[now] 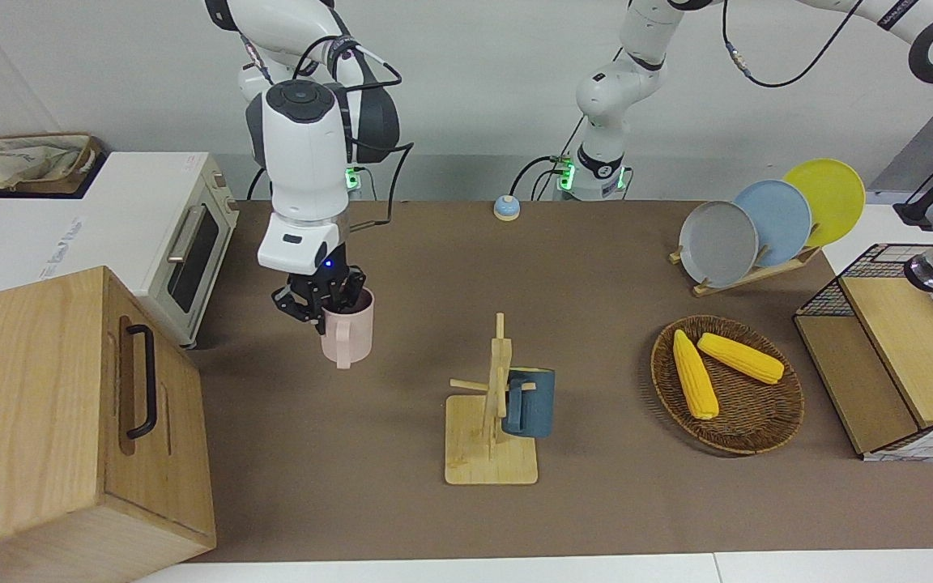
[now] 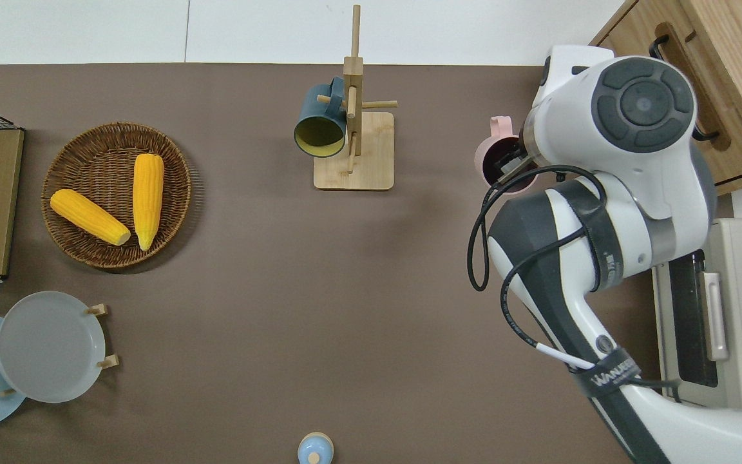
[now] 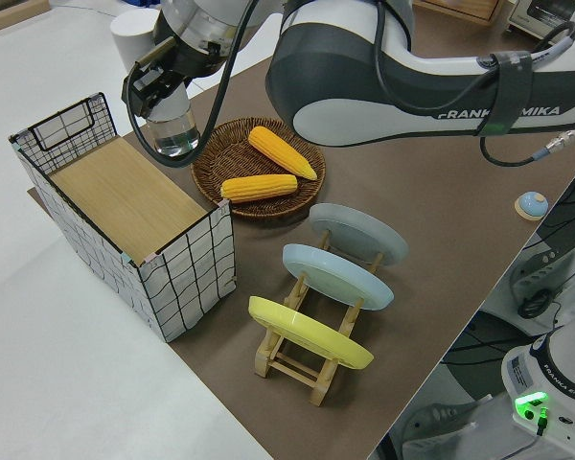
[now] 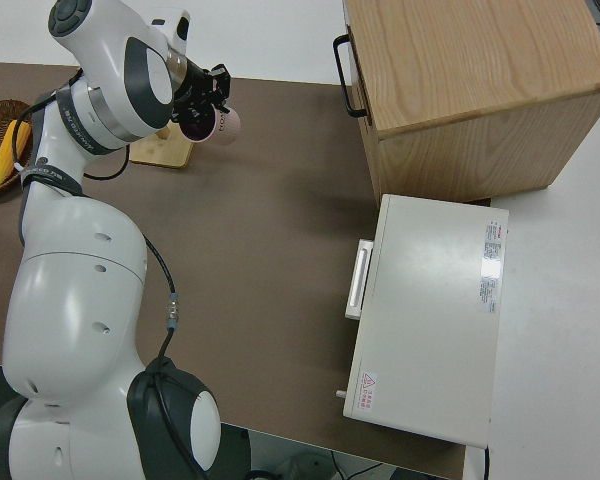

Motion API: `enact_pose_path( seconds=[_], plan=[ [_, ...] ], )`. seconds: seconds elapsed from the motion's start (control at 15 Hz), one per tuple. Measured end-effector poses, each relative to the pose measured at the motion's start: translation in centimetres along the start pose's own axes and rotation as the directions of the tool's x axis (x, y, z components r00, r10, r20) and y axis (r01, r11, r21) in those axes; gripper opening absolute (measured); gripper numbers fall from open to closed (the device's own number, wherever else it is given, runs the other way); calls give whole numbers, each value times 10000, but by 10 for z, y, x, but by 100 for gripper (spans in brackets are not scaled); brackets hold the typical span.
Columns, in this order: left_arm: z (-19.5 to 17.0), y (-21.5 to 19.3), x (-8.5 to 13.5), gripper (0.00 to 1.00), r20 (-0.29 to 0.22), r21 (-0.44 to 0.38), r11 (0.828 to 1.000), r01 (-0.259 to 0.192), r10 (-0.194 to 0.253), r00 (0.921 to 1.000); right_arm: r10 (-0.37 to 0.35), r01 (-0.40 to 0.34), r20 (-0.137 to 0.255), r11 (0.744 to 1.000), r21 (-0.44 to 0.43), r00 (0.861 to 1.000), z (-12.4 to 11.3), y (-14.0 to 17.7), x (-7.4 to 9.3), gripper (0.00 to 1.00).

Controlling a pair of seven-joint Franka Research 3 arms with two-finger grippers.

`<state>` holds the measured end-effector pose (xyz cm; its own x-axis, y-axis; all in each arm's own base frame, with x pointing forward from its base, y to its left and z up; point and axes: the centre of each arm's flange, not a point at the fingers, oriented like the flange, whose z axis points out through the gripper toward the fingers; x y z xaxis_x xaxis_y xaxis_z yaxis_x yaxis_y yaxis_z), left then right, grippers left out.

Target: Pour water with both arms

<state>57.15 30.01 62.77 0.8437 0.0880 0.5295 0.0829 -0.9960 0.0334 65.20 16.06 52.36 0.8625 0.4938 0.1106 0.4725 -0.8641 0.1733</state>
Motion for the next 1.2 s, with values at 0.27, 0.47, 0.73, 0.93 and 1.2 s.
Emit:
enact_pose_path(
  seconds=[0.27,0.47,0.73,0.93,1.2],
  plan=[
    [-19,19,1,63,317,-24,9999,115,-114,9994,1940,-1998,609,9737,1097,9791,-6,-13,-8,9],
    [-25,39,2,63,658,84,9998,199,-204,9976,2981,-3106,980,9373,1580,9495,-12,-34,-7,9],
    [-23,74,-4,63,1027,89,9997,226,-234,9944,3770,-3982,1337,8918,2146,9165,-18,-61,-3,9],
    [-19,104,-16,63,1400,254,9995,197,-231,9899,3963,-4216,1491,8772,2296,9059,-26,-88,0,9],
    [-25,135,-33,63,1603,205,9989,414,-442,9861,4059,-4369,1680,8654,2453,8983,-36,-138,4,9]
  ],
)
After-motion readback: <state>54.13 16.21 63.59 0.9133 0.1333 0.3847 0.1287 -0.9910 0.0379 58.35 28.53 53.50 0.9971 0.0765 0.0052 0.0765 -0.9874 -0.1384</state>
